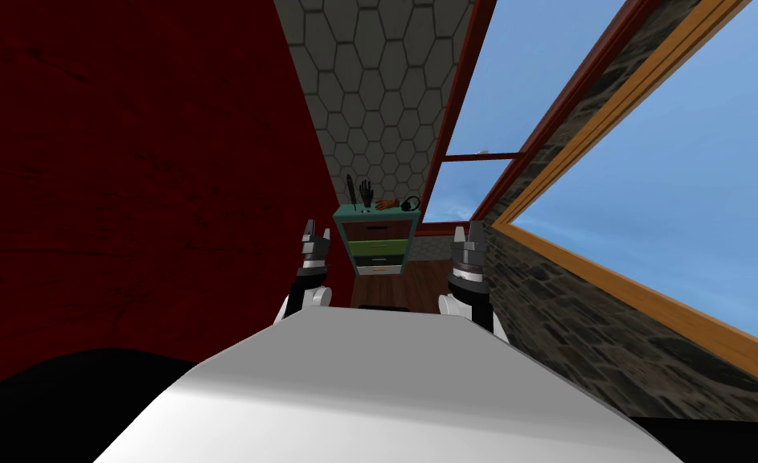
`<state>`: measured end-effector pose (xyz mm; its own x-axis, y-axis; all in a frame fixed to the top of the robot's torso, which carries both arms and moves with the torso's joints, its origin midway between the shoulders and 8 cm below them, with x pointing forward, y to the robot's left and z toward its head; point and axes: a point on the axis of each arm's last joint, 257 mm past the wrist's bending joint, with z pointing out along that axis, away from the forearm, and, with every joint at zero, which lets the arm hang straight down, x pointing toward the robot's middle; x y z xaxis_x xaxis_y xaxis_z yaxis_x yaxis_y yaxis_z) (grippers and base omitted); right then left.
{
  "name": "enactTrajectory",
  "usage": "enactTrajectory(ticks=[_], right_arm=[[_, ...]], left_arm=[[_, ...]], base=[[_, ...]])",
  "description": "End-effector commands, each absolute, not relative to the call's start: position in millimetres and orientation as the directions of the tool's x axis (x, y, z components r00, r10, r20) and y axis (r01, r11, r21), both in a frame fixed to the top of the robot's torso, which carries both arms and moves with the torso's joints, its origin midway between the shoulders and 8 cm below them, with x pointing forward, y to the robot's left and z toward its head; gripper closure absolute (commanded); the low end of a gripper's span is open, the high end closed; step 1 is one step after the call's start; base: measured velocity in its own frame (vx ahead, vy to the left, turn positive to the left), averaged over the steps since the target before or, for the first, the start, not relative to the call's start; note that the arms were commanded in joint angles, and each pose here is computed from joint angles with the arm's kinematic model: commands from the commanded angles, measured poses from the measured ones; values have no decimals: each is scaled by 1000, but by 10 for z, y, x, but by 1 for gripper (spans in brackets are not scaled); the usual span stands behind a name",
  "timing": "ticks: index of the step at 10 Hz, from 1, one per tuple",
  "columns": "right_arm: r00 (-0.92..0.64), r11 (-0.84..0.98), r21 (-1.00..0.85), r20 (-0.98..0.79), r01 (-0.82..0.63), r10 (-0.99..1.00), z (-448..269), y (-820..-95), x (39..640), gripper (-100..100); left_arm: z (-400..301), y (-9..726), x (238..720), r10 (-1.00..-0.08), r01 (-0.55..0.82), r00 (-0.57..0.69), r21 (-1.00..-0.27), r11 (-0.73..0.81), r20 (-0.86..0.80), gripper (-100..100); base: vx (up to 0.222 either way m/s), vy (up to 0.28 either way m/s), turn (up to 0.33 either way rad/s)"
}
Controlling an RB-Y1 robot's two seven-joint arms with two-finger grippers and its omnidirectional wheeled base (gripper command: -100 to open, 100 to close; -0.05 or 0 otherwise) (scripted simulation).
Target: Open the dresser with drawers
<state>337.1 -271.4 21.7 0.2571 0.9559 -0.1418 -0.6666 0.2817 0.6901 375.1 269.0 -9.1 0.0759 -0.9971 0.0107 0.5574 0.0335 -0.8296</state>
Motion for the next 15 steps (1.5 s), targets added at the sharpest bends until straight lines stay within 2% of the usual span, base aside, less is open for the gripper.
enactTrajectory(ticks=[1,9,10,15], right_arm=[[257,282,690,-142,-667,956,217,-2714,3371,0],[257,282,690,-142,-667,956,218,-2714,3370,0],[257,282,690,-142,-667,956,218,-2714,3370,0],[257,282,690,-142,-666,956,215,-2714,3371,0]], left_arm=[[-91,2689,3751,-997,557,76,-830,34,11,0],[-90,2689,3750,-997,558,76,-829,34,11,0],[-214,2677,3794,-998,542,64,-839,53,-21,-100],[-564,2705,3898,-997,501,58,-862,77,-55,-100]], base=[[0,0,0],[0,0,0],[42,-16,-5],[69,-20,-4]])
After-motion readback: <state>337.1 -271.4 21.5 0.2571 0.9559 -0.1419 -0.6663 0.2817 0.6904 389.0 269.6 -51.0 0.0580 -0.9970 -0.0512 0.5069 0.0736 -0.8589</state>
